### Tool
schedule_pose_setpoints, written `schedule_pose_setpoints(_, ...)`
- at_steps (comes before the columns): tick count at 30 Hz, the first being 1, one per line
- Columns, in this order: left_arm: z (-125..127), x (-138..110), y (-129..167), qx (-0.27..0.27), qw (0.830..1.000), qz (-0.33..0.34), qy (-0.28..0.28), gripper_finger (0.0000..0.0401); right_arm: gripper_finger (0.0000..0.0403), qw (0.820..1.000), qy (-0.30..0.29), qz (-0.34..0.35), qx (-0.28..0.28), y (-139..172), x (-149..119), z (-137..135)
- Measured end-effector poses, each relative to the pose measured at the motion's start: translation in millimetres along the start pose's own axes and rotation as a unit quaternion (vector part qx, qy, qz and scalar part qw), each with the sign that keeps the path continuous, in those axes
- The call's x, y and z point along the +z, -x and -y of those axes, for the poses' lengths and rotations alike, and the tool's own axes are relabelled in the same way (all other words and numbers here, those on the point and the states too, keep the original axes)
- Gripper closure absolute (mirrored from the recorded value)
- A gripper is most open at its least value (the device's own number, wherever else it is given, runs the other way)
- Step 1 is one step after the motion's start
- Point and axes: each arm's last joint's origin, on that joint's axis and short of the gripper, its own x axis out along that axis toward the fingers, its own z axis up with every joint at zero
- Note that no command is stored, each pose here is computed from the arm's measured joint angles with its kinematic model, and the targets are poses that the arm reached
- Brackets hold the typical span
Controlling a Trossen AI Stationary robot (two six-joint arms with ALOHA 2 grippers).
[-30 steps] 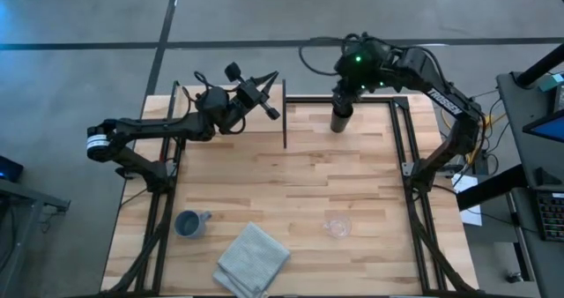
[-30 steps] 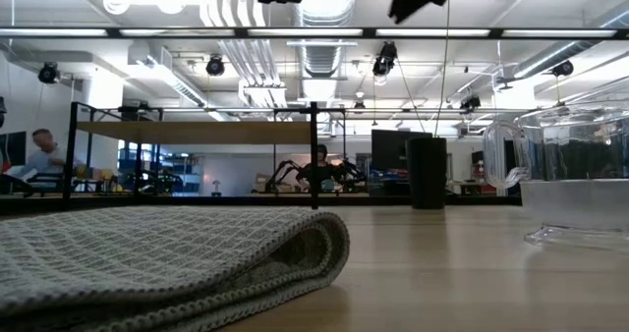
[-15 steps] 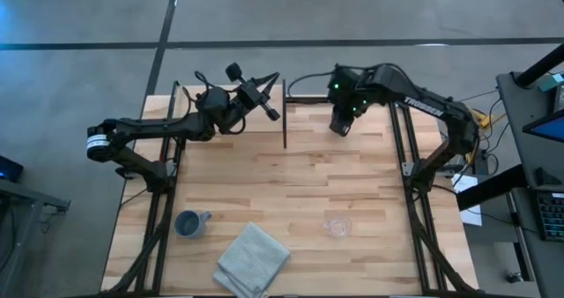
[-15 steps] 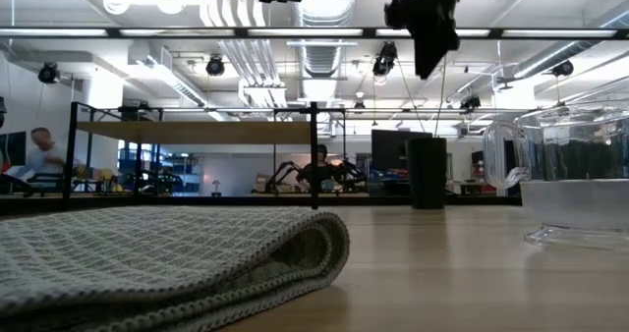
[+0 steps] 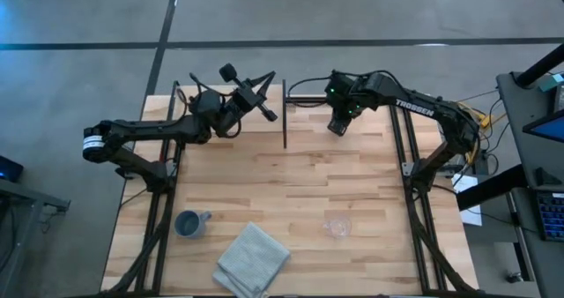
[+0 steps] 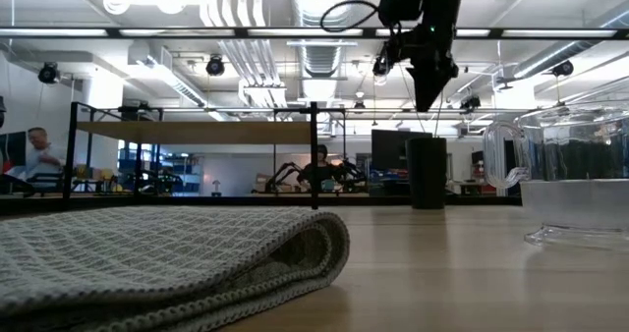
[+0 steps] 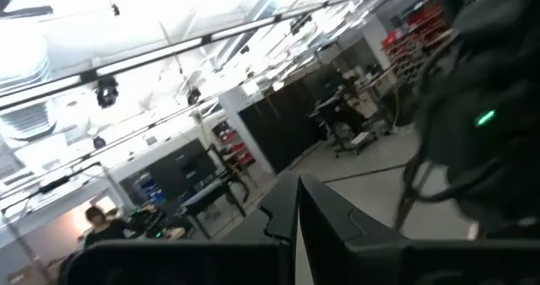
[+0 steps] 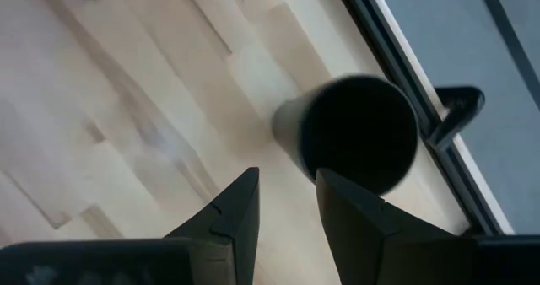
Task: Stack small to large cups/mugs on shelf
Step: Put the black cup on the shelf
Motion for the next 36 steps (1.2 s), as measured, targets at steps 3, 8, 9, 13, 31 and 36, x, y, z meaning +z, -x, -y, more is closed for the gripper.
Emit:
schedule_pose_setpoints(3,1.9,5.1,3.4,-0.006,1.0,0.007,0.005,0.0401,0.0289,1.0,-0.017,-0.007,-0.003,-5.7,-1.8,7.3)
schedule_pose_setpoints(8,4.8,7.8,5.7,-0.012,1.0,0.011,0.007,0.0401,0.0289,1.0,-0.026,0.004,-0.002,-7.6,0.1,11.4)
schedule_pose_setpoints(9,5.2,8.0,5.9,-0.013,1.0,0.011,0.007,0.0401,0.0289,1.0,-0.026,0.008,0.0,-7.6,0.9,11.2)
schedule_pose_setpoints(13,6.2,11.5,8.9,-0.018,0.999,0.014,0.042,0.0401,0.0289,0.999,-0.019,0.018,0.023,-7.4,3.0,9.7)
schedule_pose_setpoints(31,-24.9,30.1,54.3,-0.143,0.963,-0.038,0.227,0.0401,0.0289,0.999,-0.023,0.002,0.025,-20.5,-3.2,8.3)
schedule_pose_setpoints(36,-25.7,32.8,57.1,-0.181,0.956,-0.021,0.23,0.0401,0.0289,1.0,-0.024,0.006,0.02,-33.0,-5.9,7.4)
